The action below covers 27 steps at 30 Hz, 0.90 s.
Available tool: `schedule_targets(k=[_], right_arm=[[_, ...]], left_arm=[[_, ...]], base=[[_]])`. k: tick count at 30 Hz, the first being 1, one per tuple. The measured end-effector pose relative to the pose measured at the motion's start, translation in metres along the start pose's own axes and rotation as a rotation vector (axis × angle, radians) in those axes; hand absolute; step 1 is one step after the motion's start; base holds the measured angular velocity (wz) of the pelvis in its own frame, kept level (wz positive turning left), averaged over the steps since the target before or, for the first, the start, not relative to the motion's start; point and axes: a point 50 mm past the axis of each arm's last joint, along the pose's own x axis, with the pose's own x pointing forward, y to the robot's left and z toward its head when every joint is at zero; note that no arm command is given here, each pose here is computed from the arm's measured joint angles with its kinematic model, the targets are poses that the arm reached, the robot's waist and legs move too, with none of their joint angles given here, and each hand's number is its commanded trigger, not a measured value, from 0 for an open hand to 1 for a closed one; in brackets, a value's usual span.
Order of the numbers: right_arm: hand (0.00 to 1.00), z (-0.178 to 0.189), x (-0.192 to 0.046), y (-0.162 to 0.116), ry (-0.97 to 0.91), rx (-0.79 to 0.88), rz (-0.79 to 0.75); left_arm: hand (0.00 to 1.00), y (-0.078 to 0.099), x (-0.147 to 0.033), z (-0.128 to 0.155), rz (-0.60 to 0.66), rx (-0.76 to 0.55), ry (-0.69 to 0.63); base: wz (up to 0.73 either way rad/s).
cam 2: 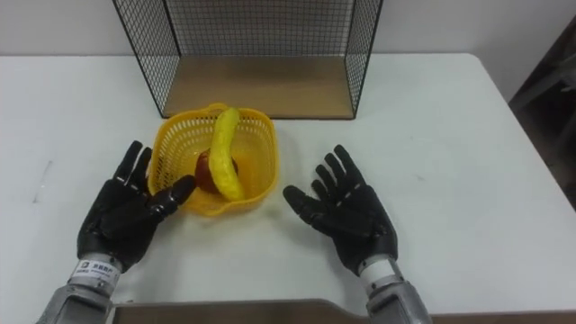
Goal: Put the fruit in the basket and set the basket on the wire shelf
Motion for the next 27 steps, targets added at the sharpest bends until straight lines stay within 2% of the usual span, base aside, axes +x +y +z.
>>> schedule_targets(k=[13,20,27], right_arm=[[0.0,0.001,0.015,0.016,0.026,-0.063,0.073],[0.0,0.002,0.018,0.018,0.043,-0.152,0.075],[0.0,0.015,0.033,0.023,0.011,-0.218,0.088]], left_arm=[[0.0,-0.012,0.009,-0.013,-0.085,0.093,0.092],[0.0,-0.012,0.009,-0.013,-0.091,0.117,0.097],[0.0,-0.012,0.014,-0.01,-0.096,0.128,0.09]], base=[[-0.04],[0.0],[0.0]])
